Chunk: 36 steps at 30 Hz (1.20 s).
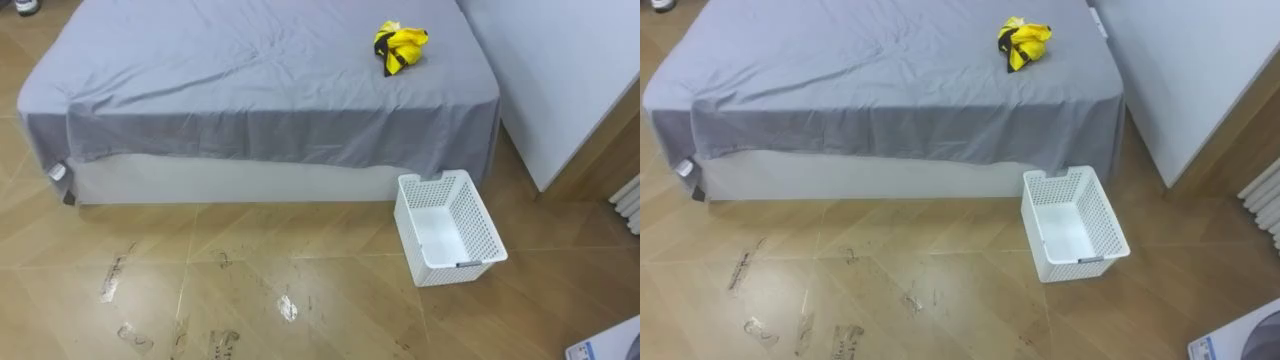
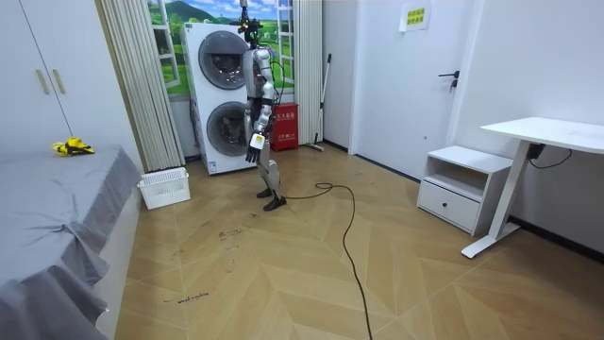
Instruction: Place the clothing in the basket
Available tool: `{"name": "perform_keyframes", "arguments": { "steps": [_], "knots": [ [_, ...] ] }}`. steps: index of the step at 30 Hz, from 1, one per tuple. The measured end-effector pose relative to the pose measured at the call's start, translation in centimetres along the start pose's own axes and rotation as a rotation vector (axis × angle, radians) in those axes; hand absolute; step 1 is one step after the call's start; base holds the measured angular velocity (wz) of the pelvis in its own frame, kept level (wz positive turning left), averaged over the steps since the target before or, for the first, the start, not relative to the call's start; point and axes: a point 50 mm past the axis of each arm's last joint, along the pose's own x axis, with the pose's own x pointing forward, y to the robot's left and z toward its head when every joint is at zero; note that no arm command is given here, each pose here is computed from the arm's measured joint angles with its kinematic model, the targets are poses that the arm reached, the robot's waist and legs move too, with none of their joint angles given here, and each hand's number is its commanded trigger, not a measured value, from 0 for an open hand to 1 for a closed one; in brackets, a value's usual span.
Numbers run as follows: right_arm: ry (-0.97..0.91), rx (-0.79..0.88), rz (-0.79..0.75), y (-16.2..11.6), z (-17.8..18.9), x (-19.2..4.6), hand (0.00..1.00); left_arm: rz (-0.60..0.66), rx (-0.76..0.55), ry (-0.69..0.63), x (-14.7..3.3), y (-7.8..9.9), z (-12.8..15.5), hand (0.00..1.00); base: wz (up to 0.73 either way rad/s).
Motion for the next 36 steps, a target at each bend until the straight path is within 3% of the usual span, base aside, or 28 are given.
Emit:
{"name": "perform_keyframes", "arguments": {
  "steps": [28, 36],
  "knots": [
    [0.015, 0.006, 0.029, -0.1, -0.4, -0.1, 0.00, 0.010, -0.013, 0.037, -0.1, 0.2, -0.6, 0.00, 0.00],
    [0.014, 0.033, 0.046, 0.0, -0.5, -0.1, 0.00, 0.065, -0.206, 0.021, 0.0, 1.3, -0.1, 0.00, -0.03]
  ]
}}
